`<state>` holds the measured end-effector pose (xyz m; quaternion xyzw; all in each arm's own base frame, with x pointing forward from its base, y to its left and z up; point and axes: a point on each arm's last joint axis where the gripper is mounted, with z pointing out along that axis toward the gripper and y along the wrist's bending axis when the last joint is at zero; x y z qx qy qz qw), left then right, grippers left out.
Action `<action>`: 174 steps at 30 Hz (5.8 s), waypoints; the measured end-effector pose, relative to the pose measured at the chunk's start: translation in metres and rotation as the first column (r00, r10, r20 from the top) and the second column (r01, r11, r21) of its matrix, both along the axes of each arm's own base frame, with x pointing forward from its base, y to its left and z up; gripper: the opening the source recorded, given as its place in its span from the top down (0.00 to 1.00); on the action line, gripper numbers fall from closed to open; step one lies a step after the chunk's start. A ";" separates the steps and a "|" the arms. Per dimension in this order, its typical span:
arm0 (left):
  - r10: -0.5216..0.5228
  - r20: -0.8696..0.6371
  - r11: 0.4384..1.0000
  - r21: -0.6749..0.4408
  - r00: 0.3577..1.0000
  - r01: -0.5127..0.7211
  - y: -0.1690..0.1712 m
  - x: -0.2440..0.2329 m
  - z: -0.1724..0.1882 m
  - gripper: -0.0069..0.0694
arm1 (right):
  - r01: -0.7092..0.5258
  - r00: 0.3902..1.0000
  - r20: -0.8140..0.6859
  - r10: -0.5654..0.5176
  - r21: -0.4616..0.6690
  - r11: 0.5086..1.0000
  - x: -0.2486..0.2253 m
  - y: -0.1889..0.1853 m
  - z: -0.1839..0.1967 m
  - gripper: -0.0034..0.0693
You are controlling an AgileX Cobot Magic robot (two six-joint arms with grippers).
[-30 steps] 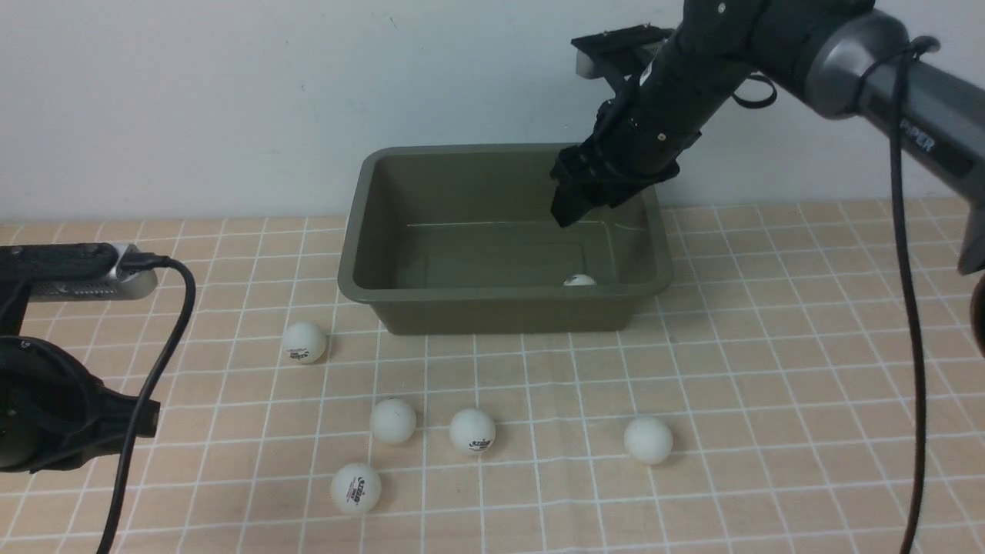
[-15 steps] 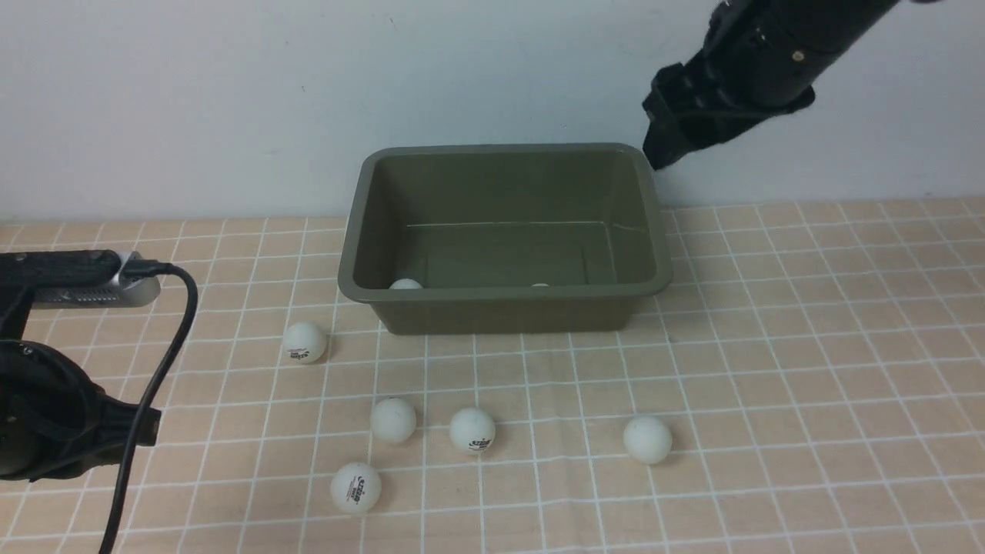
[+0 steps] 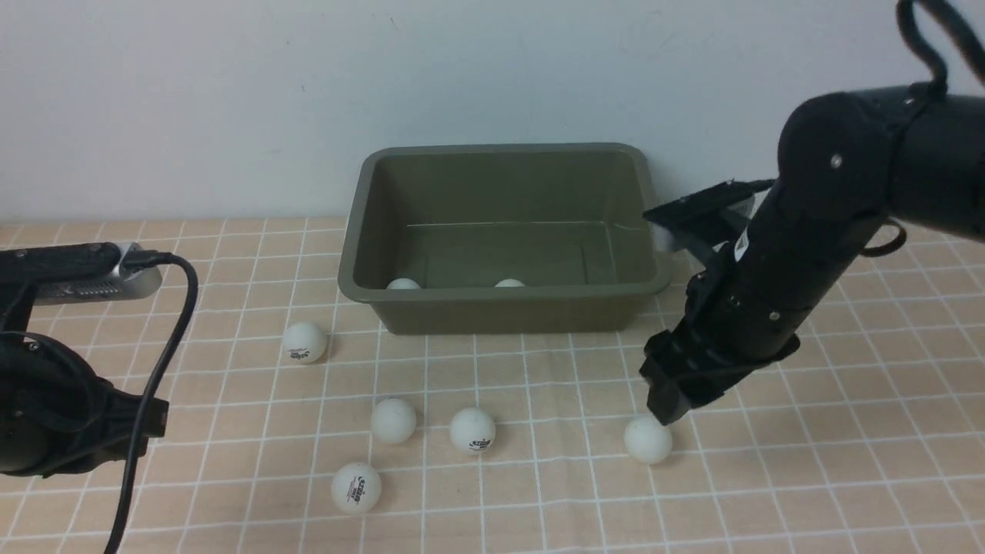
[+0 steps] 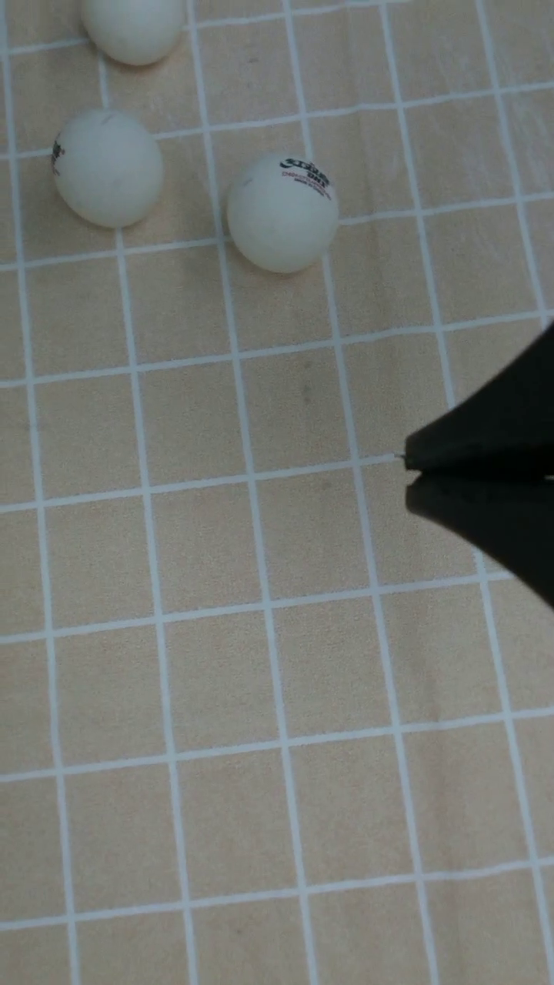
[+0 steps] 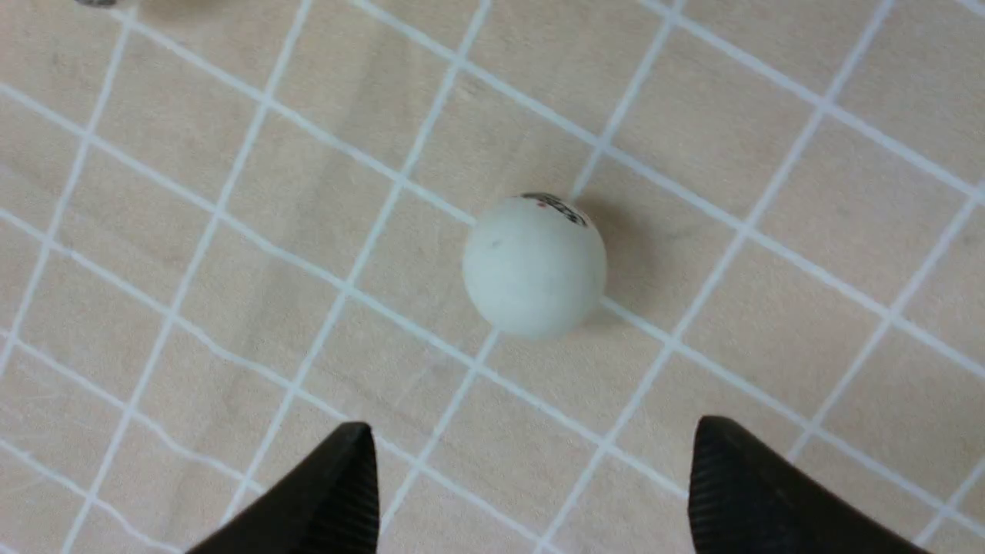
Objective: Put the table tennis balls into the box on the light coffee tablecloth.
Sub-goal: 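Reach for and grasp a ping pong ball on the table, then release the ping pong ball into the bin and lift the gripper away, then reach for and grasp a ping pong ball on the table beside the basket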
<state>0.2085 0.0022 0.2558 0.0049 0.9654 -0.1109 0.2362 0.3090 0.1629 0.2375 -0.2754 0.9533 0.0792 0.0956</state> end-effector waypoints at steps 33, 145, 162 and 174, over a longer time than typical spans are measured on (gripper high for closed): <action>-0.028 0.015 1.000 -0.011 1.000 0.028 -0.002 0.001 0.001 1.00 | -0.066 0.998 -0.004 0.066 -0.153 0.986 0.017 0.035 -0.071 0.46; -0.038 -0.068 0.998 0.046 0.997 0.041 -0.053 0.176 -0.049 0.45 | 0.281 0.737 0.618 -0.273 0.086 0.956 -0.183 -0.147 0.187 0.98; -0.042 -0.093 0.997 0.055 0.995 0.048 -0.055 0.197 -0.077 0.45 | 0.281 0.739 0.615 -0.275 0.088 0.956 -0.183 -0.147 0.187 0.98; -0.044 -0.104 0.996 0.067 0.994 0.051 -0.054 0.202 -0.091 0.45 | 0.268 0.747 0.604 -0.279 0.110 0.957 -0.184 -0.144 0.187 0.98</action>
